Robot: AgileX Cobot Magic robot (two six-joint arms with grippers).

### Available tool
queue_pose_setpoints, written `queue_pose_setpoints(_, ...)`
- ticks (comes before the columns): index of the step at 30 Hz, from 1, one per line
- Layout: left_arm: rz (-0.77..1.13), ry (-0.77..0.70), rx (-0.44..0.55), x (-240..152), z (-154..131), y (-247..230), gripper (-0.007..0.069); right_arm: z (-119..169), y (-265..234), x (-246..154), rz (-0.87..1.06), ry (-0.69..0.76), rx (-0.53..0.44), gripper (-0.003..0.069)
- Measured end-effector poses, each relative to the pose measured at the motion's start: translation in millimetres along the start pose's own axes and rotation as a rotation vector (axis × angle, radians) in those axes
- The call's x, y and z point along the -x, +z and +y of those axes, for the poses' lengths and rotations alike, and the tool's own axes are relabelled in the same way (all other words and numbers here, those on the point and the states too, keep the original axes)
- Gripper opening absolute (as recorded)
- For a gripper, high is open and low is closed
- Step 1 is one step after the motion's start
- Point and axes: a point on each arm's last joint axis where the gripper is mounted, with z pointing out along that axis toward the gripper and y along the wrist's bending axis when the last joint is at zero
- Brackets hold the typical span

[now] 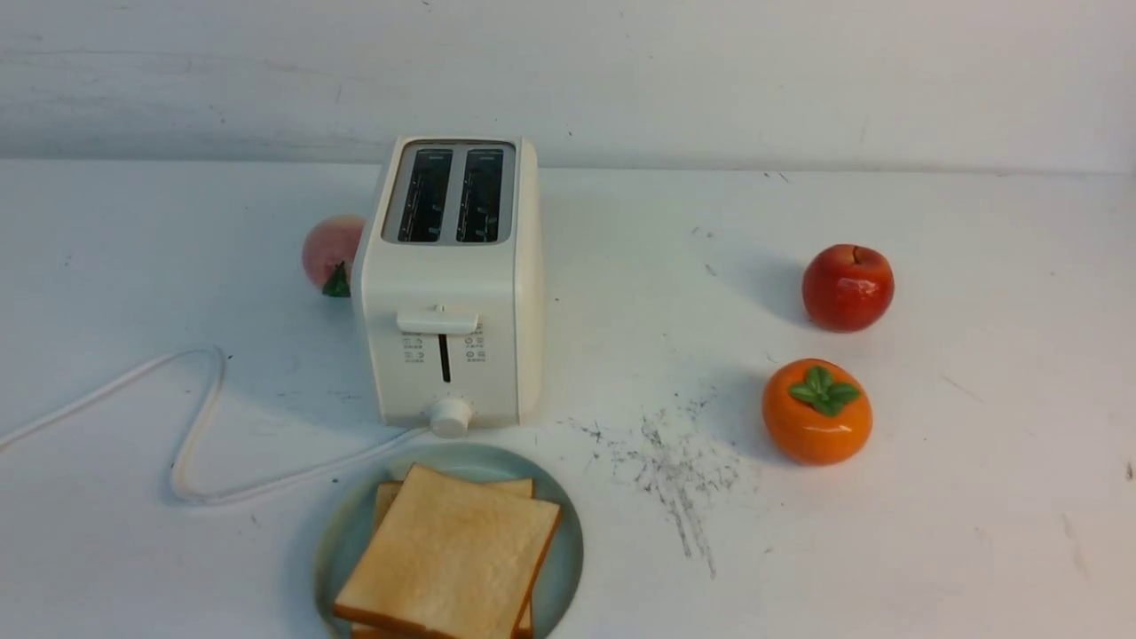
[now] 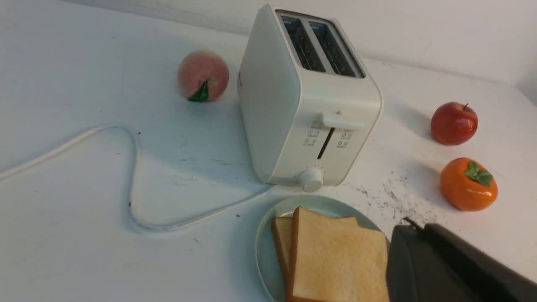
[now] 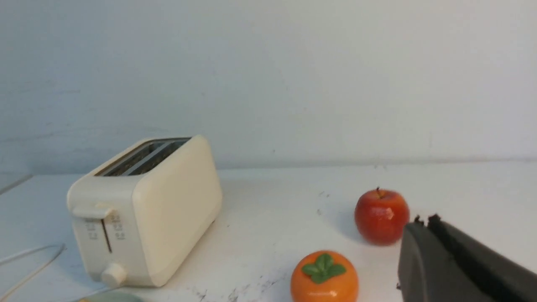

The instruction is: Take toasted bread from bread machine on white table place on plate.

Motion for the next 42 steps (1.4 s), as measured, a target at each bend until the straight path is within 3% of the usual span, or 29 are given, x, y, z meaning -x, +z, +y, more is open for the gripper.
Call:
queue_pose_setpoints(8,0.026,-0.012,0.002,-11.0,3.8,9.1,0.0,-1.6,0.1,0.9,-0.025,-0.071,-0.017,0.0002)
queue_pose_setpoints(30,0.02,-0.012,-0.011,-15.0,4.6,13.6,0.0008,-1.6,0.1,1.1,-0.028,-0.073,-0.018,0.0017)
queue_pose_setpoints(38,-0.241,0.0,0.063,-68.4,38.0,34.9,0.0015,-1.6,0.1,1.1,-0.028,-0.073,-0.018,0.0028)
queue_pose_setpoints(42,-0.285,-0.013,0.114,-100.3,54.5,42.1,0.0018,-1.6,0.1,1.1,-0.028,-0.073,-0.018,0.0033)
